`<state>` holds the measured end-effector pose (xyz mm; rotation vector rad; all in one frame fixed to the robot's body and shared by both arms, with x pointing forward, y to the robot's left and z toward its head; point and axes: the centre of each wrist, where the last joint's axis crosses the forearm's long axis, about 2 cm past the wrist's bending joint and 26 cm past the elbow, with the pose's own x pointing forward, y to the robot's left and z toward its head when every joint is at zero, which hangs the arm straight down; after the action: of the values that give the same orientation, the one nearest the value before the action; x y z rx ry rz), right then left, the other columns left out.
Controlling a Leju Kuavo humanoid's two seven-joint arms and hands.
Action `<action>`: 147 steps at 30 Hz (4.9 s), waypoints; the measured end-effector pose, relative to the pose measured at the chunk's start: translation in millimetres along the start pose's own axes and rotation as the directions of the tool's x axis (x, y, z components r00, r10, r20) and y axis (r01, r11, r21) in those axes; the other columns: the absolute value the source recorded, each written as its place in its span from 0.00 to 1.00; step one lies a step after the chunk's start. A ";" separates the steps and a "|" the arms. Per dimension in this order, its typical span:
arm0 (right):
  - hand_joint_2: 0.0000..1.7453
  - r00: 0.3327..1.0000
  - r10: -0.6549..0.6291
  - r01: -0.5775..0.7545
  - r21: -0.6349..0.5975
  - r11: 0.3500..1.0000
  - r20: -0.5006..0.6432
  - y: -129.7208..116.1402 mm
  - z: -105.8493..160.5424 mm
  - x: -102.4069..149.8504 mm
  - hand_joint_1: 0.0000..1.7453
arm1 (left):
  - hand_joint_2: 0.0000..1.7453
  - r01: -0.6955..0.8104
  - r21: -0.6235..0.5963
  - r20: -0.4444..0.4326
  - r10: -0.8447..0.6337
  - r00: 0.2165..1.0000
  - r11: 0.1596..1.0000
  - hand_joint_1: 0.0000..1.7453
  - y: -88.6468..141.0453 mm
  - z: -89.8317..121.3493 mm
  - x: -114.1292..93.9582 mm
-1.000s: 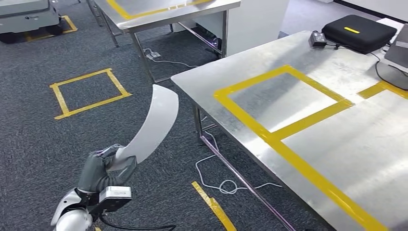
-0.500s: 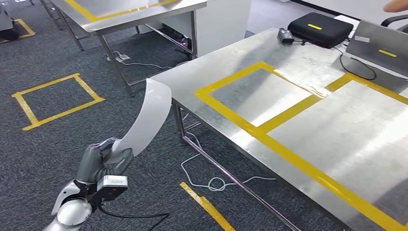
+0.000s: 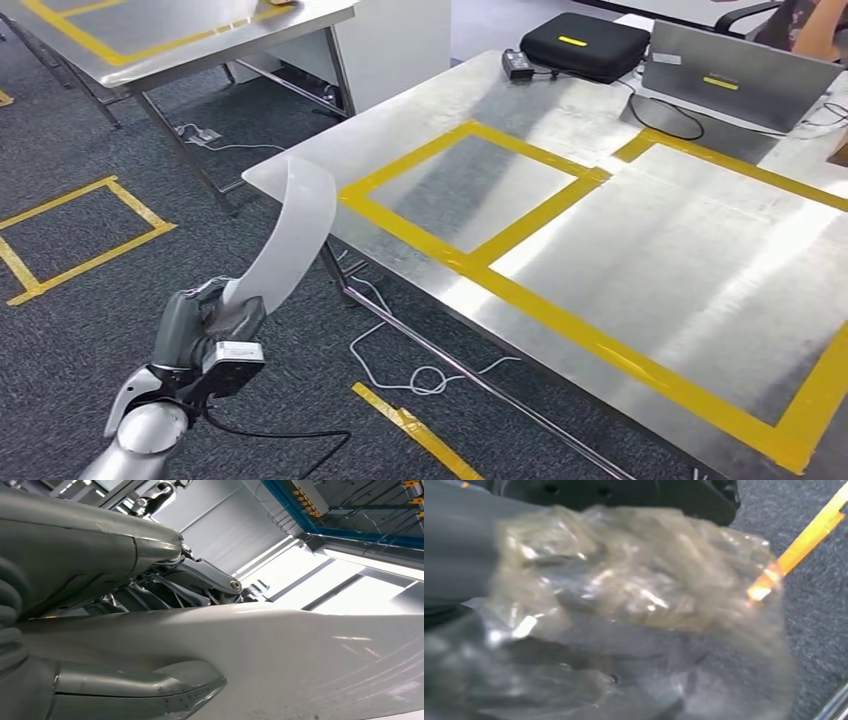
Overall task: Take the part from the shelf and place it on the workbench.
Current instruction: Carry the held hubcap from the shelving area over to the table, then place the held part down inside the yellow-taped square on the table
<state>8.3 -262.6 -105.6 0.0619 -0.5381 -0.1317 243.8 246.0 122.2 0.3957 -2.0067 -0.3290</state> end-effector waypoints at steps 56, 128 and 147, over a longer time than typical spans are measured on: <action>0.00 0.999 -0.011 0.011 0.004 1.000 0.049 -4.2 -3.5 5.3 0.00 | 1.00 0.014 0.044 -0.040 -0.013 0.999 0.999 1.00 7.8 2.3 -8.9; 0.00 0.998 0.002 -0.005 0.038 0.999 0.065 1.0 -9.4 9.1 0.00 | 1.00 -0.003 0.060 -0.044 0.005 0.999 0.998 1.00 10.4 -3.2 -14.2; 0.00 0.998 0.006 -0.010 0.056 0.998 0.064 2.6 -11.0 9.5 0.00 | 1.00 -0.010 0.028 -0.061 0.012 0.998 1.000 1.00 5.2 -15.0 -19.9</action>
<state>22.4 -261.1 -110.0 0.1104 -0.6063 -0.1109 265.0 258.0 114.9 0.4069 -1.9549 -0.2796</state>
